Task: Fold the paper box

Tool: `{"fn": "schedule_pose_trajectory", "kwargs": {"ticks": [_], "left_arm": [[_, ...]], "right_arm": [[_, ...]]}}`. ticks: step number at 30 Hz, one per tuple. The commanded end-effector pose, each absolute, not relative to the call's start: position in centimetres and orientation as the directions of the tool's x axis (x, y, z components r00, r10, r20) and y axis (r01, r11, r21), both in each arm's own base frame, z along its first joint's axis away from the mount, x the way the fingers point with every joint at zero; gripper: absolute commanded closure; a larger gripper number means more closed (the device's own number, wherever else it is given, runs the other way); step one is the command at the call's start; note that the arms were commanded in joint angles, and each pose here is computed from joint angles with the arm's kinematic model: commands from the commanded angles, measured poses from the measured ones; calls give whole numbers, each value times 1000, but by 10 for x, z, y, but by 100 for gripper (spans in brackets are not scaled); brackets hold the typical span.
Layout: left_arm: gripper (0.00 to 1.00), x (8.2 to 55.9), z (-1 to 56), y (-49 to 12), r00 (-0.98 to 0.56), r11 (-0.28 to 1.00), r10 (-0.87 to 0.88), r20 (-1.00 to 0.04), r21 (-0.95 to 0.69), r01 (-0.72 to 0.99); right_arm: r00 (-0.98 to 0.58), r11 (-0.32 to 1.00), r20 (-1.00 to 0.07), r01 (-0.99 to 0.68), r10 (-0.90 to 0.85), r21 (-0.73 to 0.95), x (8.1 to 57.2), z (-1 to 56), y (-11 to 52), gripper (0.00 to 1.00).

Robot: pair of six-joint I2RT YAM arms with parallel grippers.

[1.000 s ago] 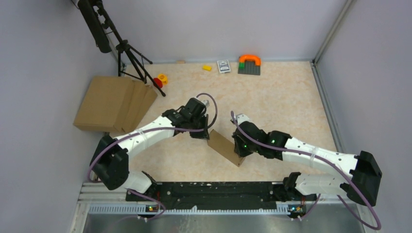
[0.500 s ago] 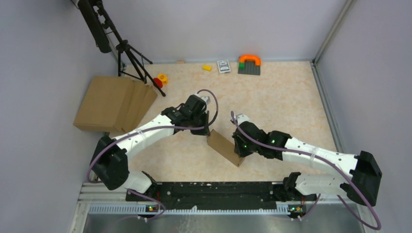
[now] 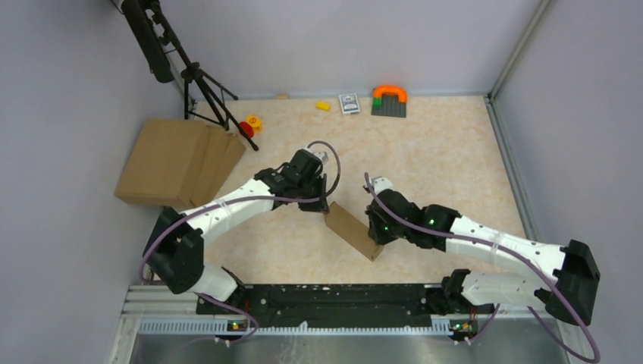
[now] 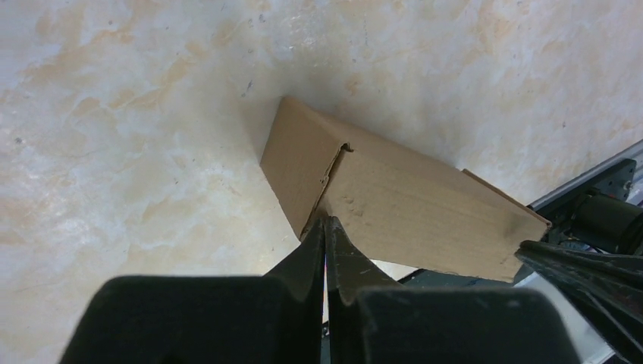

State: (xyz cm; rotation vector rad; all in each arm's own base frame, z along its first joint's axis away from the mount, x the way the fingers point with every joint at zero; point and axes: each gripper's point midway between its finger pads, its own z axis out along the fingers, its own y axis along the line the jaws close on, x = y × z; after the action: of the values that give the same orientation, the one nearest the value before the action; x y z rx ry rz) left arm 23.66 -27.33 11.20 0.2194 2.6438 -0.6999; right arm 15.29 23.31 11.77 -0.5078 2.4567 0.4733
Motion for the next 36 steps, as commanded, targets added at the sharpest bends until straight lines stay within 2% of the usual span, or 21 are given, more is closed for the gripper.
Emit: {"fn": "schedule_pose_trajectory", "kwargs": {"ticks": [1,6,10,14,19,23,29,36], "left_arm": [[100,232,126,-250,-895,900,39,-443,-374,224],[99,219,152,-239,-879,889,24,-476,-393,237],[100,193,144,-239,-912,866,15,-410,-450,216],[100,160,129,-264,-935,795,36,-353,-557,241],[100,144,100,-279,-941,771,-95,-326,-621,137],[100,140,75,-284,-940,759,-172,-295,-647,64],[100,149,54,-312,-941,694,-202,-272,-718,59],[100,161,35,-318,-940,742,-198,-277,-669,41]], "right_arm": [[-710,866,-670,-457,-217,204,164,151,233,100],[-712,900,-675,-402,-192,168,185,155,217,100],[-706,901,-689,-391,-164,186,204,158,217,100],[-712,901,-678,-398,-184,173,218,149,228,100],[-721,906,-668,-386,-181,172,236,141,240,100],[-730,889,-661,-405,-174,214,240,138,255,100],[-747,878,-640,-415,-180,238,238,128,262,100],[-759,864,-621,-433,-195,257,232,122,266,100]]}}
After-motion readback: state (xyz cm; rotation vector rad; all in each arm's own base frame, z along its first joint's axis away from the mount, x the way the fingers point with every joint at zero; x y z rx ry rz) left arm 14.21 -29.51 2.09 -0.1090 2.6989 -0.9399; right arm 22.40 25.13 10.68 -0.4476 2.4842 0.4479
